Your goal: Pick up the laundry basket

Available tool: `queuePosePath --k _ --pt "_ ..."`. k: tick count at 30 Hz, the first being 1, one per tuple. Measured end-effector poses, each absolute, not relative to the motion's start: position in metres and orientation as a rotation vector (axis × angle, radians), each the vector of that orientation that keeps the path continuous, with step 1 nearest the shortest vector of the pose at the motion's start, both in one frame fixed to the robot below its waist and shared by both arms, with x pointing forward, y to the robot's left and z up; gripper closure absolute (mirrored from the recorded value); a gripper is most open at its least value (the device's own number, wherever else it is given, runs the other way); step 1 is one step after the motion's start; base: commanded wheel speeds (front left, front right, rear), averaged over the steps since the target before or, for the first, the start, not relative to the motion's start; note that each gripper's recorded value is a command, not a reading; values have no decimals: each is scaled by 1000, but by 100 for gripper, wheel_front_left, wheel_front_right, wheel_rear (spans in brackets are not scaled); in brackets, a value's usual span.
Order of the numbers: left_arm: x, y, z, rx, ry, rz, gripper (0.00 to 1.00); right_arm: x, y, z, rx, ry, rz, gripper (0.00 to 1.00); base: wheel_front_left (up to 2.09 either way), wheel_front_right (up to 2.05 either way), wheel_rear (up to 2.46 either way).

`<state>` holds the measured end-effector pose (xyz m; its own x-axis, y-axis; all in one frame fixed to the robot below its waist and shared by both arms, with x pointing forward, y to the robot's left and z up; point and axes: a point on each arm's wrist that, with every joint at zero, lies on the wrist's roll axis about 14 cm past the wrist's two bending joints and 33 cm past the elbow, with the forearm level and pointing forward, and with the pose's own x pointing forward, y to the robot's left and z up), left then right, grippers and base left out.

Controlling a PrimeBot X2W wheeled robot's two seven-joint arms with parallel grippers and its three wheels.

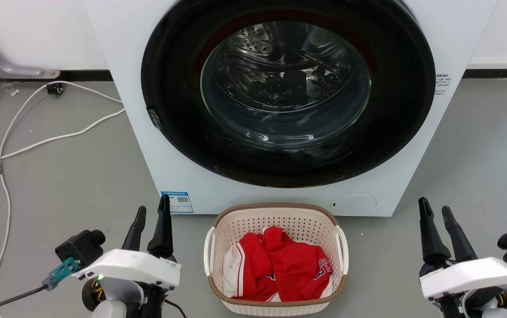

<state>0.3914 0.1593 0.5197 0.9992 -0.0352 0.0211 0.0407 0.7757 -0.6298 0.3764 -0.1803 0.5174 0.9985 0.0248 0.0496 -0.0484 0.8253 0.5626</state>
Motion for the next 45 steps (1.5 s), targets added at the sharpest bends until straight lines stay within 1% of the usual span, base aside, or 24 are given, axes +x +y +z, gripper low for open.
queuePosePath --k 25,45 --pt "394 148 526 -380 -57 -72 0 376 -169 520 297 -68 85 0 0 0 0" --pt "396 141 534 -171 -109 -99 0 375 -161 522 120 -83 119 0 0 0 0"
